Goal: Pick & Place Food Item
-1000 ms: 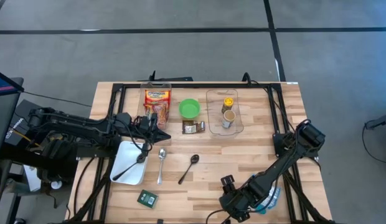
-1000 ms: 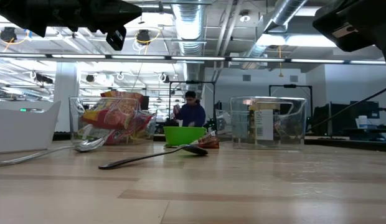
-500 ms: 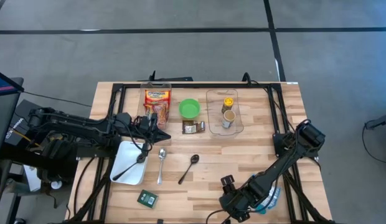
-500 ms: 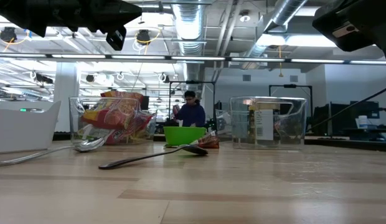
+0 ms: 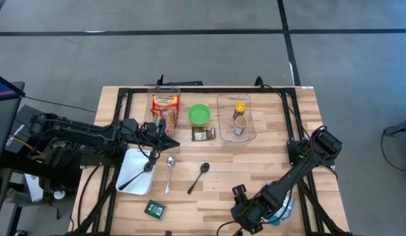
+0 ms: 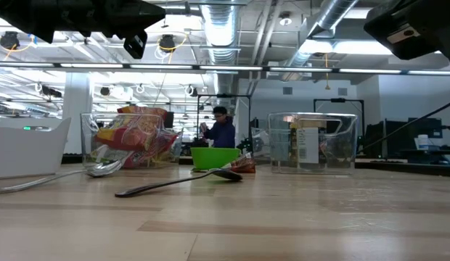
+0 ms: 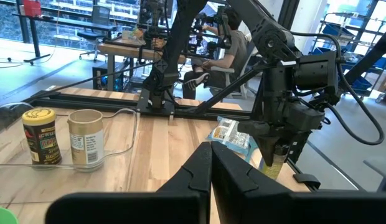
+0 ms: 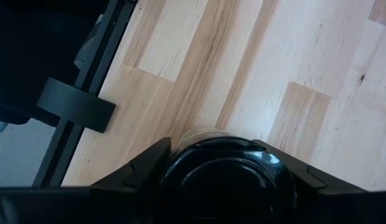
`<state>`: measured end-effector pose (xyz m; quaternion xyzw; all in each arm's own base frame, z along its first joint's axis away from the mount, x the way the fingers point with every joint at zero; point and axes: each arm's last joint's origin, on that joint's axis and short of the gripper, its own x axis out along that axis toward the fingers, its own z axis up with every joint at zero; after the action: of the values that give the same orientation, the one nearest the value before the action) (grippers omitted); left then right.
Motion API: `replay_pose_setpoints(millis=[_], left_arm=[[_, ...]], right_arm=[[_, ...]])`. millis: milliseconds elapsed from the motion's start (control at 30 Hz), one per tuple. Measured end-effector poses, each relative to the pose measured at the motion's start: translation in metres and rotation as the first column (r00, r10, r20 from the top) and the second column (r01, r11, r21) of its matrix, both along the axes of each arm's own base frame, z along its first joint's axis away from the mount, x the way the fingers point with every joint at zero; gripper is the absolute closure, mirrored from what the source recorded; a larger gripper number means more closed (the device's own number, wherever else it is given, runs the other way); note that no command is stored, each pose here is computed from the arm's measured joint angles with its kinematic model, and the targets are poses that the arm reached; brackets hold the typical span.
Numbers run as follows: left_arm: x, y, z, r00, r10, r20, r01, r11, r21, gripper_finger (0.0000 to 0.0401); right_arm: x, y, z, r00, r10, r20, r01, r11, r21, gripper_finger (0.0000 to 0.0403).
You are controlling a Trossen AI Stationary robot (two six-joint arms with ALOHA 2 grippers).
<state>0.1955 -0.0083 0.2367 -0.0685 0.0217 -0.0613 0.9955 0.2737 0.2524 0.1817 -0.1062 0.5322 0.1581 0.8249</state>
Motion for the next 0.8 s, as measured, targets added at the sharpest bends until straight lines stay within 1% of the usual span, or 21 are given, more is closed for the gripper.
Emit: replay_pose_setpoints(millis=[133,300,567,700,800], left_arm=[[0.000,0.000,0.000,1.000,0.000,0.000,0.000,1.000,0.000,0.0400],[0.000,0.000,0.000,1.000,0.000,0.000,0.000,1.000,0.000,0.0400],[0.000,0.000,0.000,1.000,0.000,0.000,0.000,1.000,0.000,0.0400],[0.000,0.000,0.000,1.000,0.000,0.000,0.000,1.000,0.000,0.0400],[0.000,0.000,0.000,1.000,0.000,0.000,0.000,1.000,0.000,0.0400]], right_arm=[[0.002,0.002,0.007,1.000,0.000,0.008,0.000,1.000,0.007,0.0209],[0.005,0.005,0.030,1.000,0.000,-0.013,-0.001,1.000,-0.018,0.0211],[0.009,0.007,0.068,0.999,-0.024,0.024,0.025,0.997,-0.071,0.0203],[0.011,0.004,0.076,0.999,-0.039,0.034,0.042,0.995,-0.091,0.0206],[0.015,0.000,0.077,0.997,-0.057,0.044,0.061,0.993,-0.100,0.0210]])
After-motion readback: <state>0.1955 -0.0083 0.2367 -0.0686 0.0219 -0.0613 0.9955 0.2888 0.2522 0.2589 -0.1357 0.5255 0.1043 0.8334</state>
